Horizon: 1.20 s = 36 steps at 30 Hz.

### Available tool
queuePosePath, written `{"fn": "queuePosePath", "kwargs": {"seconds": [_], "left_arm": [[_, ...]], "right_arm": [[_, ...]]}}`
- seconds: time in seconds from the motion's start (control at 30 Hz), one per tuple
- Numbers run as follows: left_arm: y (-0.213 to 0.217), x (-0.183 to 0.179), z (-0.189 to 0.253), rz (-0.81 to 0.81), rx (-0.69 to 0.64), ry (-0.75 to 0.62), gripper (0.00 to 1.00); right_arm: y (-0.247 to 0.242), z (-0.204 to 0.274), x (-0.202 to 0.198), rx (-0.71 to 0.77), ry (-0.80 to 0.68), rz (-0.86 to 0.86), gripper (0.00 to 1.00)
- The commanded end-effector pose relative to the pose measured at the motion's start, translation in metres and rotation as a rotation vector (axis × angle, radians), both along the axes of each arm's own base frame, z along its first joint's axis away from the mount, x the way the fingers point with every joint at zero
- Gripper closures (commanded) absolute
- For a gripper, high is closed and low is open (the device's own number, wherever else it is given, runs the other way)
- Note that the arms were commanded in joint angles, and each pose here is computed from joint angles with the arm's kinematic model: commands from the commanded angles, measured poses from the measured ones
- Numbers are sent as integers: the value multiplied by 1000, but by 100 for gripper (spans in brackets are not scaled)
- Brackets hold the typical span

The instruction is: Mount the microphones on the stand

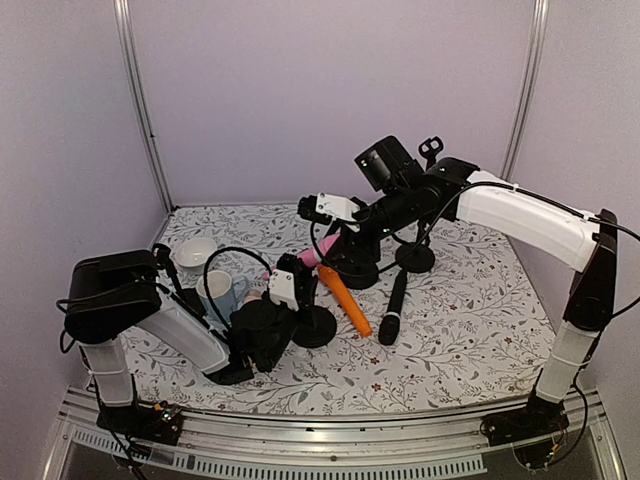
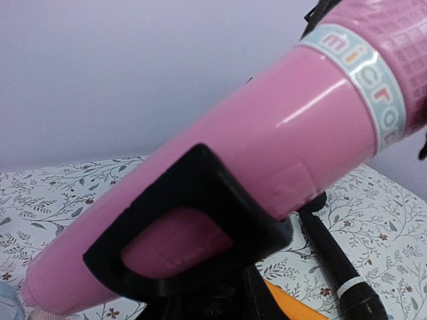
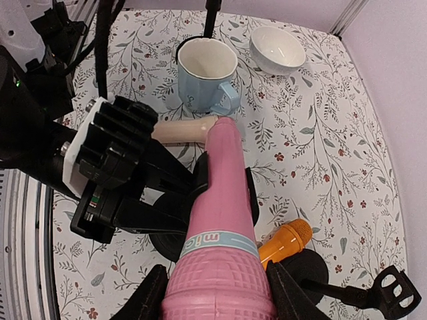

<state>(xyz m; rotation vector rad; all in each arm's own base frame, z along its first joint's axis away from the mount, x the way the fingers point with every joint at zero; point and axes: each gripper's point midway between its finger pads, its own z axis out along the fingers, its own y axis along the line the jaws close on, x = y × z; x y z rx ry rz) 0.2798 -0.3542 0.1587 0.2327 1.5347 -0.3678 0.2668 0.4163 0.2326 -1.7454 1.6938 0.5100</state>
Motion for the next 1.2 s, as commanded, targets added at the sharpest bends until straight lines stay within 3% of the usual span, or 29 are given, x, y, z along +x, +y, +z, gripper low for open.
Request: {"fn": "queuePosePath", "kwargs": {"seconds": [0.0, 0.23, 0.33, 0.53, 0.63, 0.77, 0.93, 1.17], "left_arm": [[-73, -57, 61, -366, -116, -150, 100], [-72, -56, 59, -359, -111, -145, 100], [-71, -56, 57, -356, -104, -141, 100], [-66, -53, 55, -326, -98, -135, 100], [-64, -51, 54, -318, -93, -135, 100], [-58, -53, 55, -328, -87, -156, 100], [-54, -64, 76, -384, -65, -194, 100], [-83, -86, 108, -639, 44, -157, 100]], "right_arm": [[-16, -132, -43, -314, 259, 43, 100], [-16, -114, -41, -288, 227, 38, 98], [-17, -84, -38, -237, 176, 30, 80], [-22, 10, -43, -37, 72, 40, 28], [-33, 53, -45, 56, 48, 41, 11], [-61, 80, -38, 148, 53, 8, 6], [-124, 70, -17, 312, 102, -82, 5], [-220, 39, 21, 476, 104, -341, 8]]}}
